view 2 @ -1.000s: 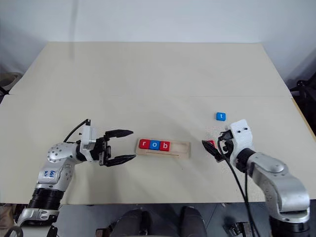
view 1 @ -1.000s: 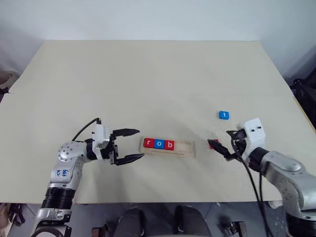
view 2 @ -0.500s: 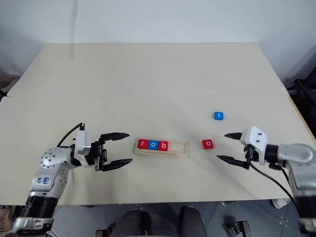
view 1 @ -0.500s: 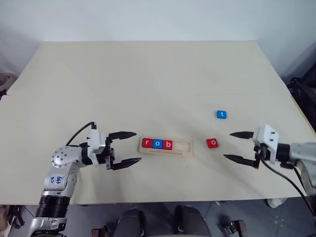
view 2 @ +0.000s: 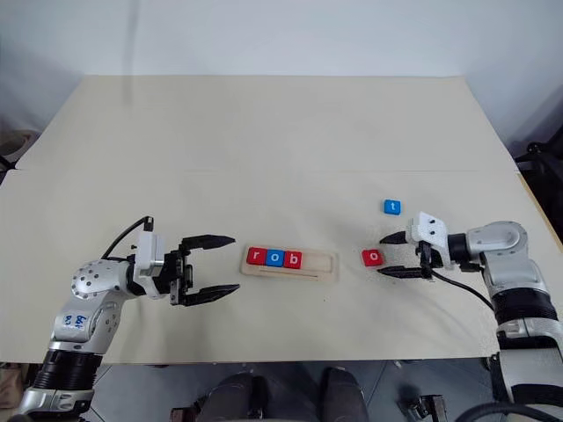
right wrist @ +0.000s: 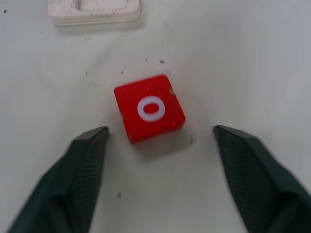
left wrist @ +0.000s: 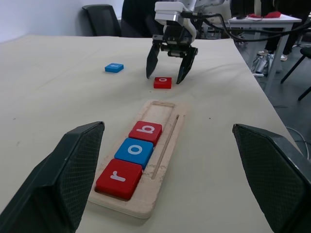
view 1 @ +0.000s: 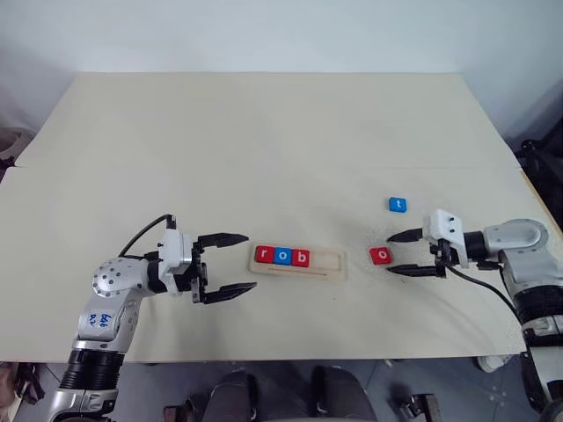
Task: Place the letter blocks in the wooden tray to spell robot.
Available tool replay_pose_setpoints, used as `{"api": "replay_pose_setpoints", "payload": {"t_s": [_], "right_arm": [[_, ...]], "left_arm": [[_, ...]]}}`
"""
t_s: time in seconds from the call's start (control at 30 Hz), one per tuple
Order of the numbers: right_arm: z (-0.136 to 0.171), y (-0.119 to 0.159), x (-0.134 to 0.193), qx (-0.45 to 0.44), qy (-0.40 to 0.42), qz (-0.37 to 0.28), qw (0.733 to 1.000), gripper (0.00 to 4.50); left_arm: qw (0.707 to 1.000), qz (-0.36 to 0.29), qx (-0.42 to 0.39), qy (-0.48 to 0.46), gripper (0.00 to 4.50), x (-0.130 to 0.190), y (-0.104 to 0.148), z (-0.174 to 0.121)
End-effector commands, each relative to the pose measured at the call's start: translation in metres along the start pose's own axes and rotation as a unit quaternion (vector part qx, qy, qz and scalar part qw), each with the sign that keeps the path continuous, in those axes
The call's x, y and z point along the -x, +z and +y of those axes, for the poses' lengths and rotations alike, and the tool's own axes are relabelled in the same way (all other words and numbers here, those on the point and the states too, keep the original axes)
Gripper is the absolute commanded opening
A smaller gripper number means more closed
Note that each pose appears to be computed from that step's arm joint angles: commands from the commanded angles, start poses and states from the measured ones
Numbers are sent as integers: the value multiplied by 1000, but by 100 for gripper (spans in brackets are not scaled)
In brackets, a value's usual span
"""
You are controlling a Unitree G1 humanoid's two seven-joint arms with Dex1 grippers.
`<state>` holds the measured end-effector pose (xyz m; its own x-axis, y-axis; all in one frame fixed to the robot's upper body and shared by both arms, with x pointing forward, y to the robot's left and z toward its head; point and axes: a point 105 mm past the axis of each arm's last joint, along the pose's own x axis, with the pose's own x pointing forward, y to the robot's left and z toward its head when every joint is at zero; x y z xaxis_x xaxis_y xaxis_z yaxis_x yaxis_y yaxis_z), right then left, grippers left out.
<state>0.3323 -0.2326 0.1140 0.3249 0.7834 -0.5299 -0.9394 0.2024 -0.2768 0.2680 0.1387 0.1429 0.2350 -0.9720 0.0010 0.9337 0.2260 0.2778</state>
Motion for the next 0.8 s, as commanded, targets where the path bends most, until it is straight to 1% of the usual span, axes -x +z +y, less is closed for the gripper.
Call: {"api": "replay_pose_setpoints", "payload": {"t_s": [0.03, 0.1, 0.13, 0.37, 0.53, 0.63, 0.8], "right_arm": [[-3, 4, -4, 19, 8, -1, 1000, 223], [-3, 5, -7, 22, 13, -4, 1000, 159], [-1, 4, -9, 23, 19, -3, 1000, 146], [-3, 7, -10, 28, 20, -7, 999, 146], [2, 39, -14, 22, 38, -49, 998, 146], [6, 61, -29, 0, 33, -70, 997, 146], [13, 76, -54, -12, 19, -52, 998, 146]], "left_arm": [[1000, -9, -18, 2, 450, 1, 10, -1], [1000, -8, -19, 5, 450, 2, 10, 0], [1000, -8, -19, 6, 450, 2, 10, 0], [1000, -6, -20, 9, 450, 3, 11, 0], [1000, -4, -18, 10, 450, 4, 10, 0], [1000, -6, -14, 8, 450, 1, 8, 0], [1000, -9, -9, 4, 450, -2, 7, -1]]}}
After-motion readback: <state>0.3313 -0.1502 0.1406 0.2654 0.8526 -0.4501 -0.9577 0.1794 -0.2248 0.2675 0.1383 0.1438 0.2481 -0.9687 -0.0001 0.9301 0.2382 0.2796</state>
